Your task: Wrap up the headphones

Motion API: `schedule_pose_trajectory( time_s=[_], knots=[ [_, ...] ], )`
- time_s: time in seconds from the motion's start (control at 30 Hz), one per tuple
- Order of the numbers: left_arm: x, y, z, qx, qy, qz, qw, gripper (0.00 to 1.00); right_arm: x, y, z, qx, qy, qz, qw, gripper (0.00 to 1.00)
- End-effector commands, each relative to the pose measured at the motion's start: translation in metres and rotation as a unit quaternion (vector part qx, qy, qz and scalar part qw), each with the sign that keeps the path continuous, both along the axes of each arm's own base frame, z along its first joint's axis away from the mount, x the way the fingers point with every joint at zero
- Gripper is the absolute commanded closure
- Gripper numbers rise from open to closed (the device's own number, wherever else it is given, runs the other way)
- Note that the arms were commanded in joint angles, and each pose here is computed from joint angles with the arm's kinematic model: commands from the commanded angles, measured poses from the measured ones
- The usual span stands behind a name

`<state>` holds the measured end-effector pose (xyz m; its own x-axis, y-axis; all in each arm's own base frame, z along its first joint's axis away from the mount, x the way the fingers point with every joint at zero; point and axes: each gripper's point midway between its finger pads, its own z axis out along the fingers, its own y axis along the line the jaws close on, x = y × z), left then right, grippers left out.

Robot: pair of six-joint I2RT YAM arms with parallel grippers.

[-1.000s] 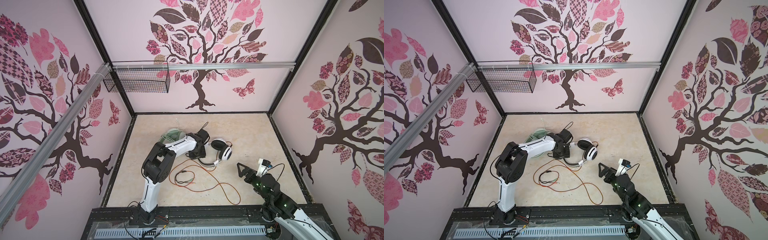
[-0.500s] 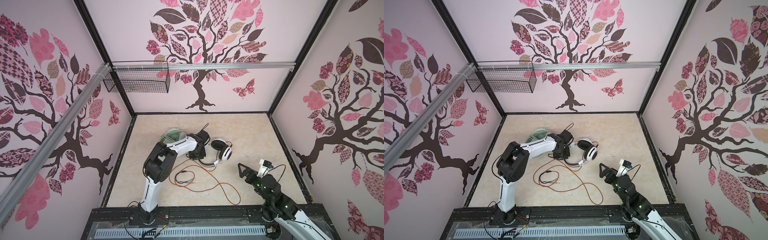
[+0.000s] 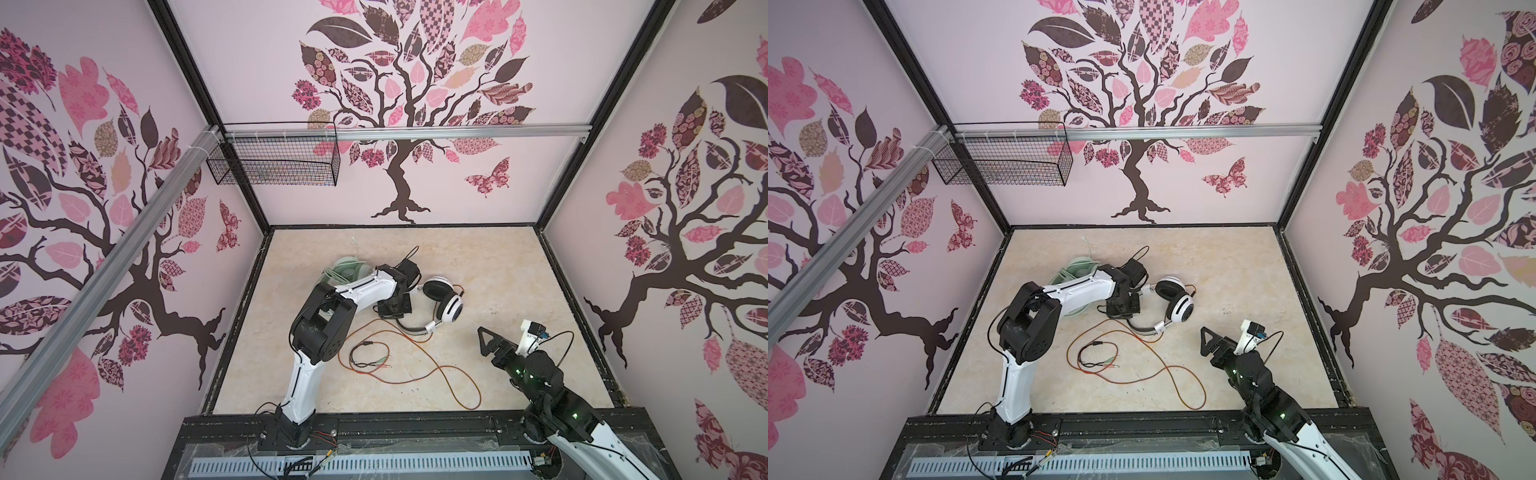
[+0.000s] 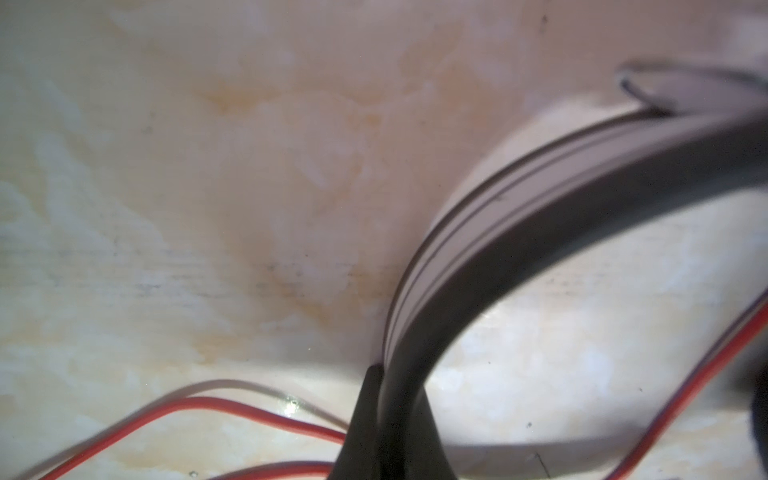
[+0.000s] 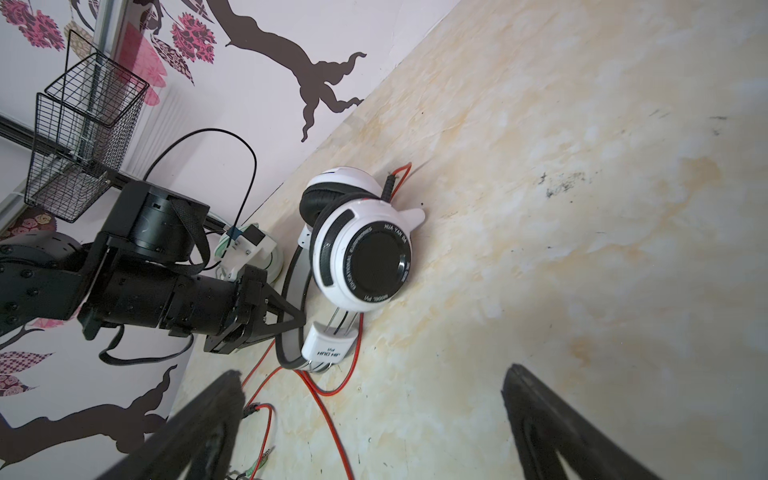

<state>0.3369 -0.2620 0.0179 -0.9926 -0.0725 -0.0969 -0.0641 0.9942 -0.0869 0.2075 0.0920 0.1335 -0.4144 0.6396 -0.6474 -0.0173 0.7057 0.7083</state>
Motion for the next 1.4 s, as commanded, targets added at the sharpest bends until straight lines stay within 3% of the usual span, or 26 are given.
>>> schedule_pose_trajectory(
  time_s=[0.0, 0.3, 0.67, 0.97, 1.13, 1.37],
  knots=[
    [-0.013, 0.010, -0.030, 0.039, 0.038, -0.019, 0.998, 1.00, 0.000, -0.005, 0.005, 0.003, -0.004, -0.012, 1.000, 0.00],
    [-0.003, 0.003, -0.008, 0.027, 0.018, -0.033, 0.999, 1.00, -0.001, -0.010, 0.003, 0.002, 0.002, -0.023, 1.000, 0.00],
    [0.014, 0.026, 0.119, 0.036, -0.114, -0.053, 0.991, 1.00, -0.001, -0.018, -0.001, 0.000, 0.013, -0.047, 0.999, 0.00],
    [-0.022, 0.061, 0.175, -0.054, -0.142, -0.046, 0.987, 1.00, 0.000, -0.015, -0.004, 0.006, 0.012, -0.044, 0.999, 0.00],
    [-0.047, 0.097, 0.187, -0.063, -0.171, -0.026, 0.983, 1.00, 0.001, -0.010, -0.002, 0.011, 0.007, -0.031, 0.999, 0.00],
    [-0.093, 0.126, 0.179, -0.063, -0.163, -0.028, 0.984, 1.00, 0.002, 0.002, 0.003, 0.016, -0.011, 0.001, 1.000, 0.00]
  ],
)
